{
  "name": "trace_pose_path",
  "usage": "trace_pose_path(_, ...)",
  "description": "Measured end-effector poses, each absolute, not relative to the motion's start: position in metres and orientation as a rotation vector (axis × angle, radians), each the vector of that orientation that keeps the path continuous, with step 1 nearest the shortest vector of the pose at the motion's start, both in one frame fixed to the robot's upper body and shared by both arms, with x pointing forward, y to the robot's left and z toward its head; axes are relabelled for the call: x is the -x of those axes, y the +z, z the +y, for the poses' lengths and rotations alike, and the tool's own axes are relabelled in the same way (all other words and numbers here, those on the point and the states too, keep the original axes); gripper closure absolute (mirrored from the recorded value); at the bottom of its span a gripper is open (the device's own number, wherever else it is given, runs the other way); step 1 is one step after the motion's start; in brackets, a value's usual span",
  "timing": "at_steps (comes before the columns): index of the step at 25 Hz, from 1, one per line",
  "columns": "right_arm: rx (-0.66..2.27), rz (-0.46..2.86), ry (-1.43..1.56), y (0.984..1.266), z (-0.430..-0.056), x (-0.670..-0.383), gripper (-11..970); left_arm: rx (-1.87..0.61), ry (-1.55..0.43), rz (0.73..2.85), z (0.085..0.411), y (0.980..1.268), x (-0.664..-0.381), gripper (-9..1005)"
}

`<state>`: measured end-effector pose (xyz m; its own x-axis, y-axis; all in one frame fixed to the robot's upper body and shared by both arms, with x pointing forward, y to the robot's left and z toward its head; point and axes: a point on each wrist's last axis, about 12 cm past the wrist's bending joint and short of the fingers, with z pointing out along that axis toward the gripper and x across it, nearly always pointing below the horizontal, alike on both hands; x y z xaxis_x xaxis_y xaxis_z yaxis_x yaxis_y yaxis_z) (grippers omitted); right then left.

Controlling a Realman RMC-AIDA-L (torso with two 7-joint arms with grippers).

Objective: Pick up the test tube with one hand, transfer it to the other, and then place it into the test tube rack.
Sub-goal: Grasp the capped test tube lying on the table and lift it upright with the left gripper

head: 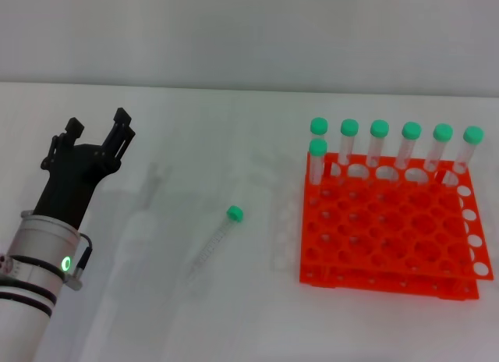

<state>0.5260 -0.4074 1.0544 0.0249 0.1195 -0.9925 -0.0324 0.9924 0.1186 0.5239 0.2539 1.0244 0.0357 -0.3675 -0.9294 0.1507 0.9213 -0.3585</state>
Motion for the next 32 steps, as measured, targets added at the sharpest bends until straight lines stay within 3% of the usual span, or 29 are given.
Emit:
trace_pose_path(19, -0.099, 1.538, 0.101, 1.053, -0.413, -0.521, 175, 0.291, -0.392, 1.473, 0.269, 1.019, -0.511, 117)
trace_pose_path(25, -0.096, 1.536, 0.101, 1.054, -0.413, -0.522, 179, 0.379, -0.534, 1.542, 0.271, 1.019, -0.534, 117)
trace_pose_path(32, -0.091, 1.531, 0.098, 1.056, -0.414, -0.523, 184, 0.233, -0.722, 1.593, 0.298, 1.050, -0.577, 116)
